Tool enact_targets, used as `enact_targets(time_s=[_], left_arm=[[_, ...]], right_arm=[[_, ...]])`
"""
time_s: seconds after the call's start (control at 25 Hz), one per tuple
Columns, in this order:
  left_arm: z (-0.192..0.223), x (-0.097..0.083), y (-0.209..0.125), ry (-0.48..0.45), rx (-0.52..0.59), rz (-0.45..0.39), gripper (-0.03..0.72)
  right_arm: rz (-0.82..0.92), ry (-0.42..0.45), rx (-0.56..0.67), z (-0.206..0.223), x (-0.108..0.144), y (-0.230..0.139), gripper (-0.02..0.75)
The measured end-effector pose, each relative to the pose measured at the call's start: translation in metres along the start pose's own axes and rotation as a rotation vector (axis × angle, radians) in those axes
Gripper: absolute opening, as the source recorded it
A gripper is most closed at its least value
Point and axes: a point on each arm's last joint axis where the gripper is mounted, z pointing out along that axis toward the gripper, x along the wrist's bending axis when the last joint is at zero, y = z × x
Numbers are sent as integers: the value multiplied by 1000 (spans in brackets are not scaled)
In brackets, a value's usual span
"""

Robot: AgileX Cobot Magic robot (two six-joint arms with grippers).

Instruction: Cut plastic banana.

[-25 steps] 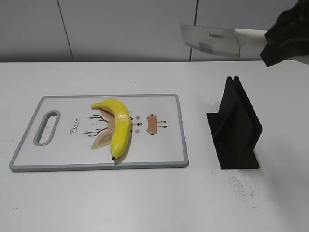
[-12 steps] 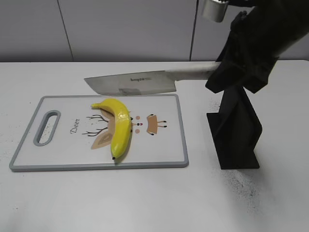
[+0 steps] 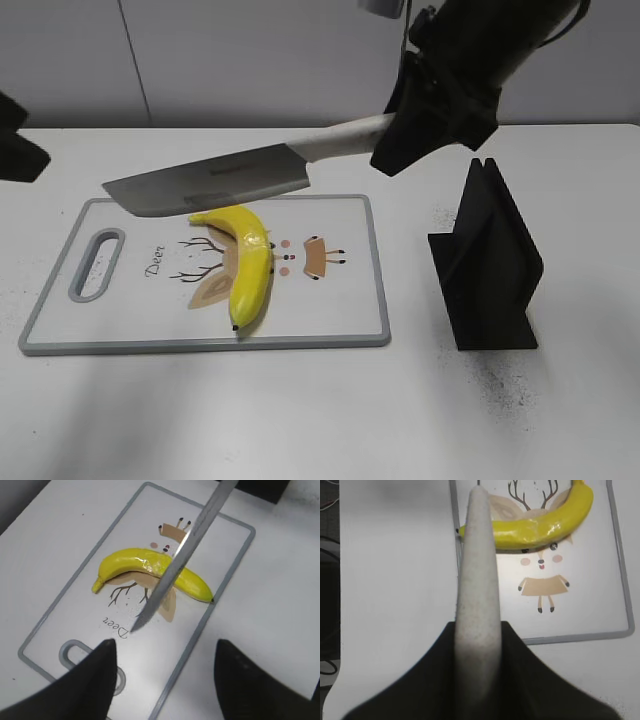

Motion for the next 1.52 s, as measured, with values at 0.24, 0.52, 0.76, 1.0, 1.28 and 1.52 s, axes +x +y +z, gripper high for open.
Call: enact_targets(time_s=[0.24,0.52,0.76,1.0,1.28,1.52], left_arm=[[38,22,23,-81,125,159,584],[74,29,30,-165,204,255,584],[88,34,23,-180,263,276,523],[88,36,24,-159,252,279,104],[90,36,24,-159,249,303,-2],[100,41,24,-130,237,314,-1]], right_arm=[[-38,30,-17,4,-7,6,164],[-93,52,-47,4,-5,8,164],[-95,52,-53,4,-5,9,164],[-91,4,-80,4,-9,12,164],[-81,-15,-65,4,-11,10,164],[19,-34,31,17,-18,1,175]])
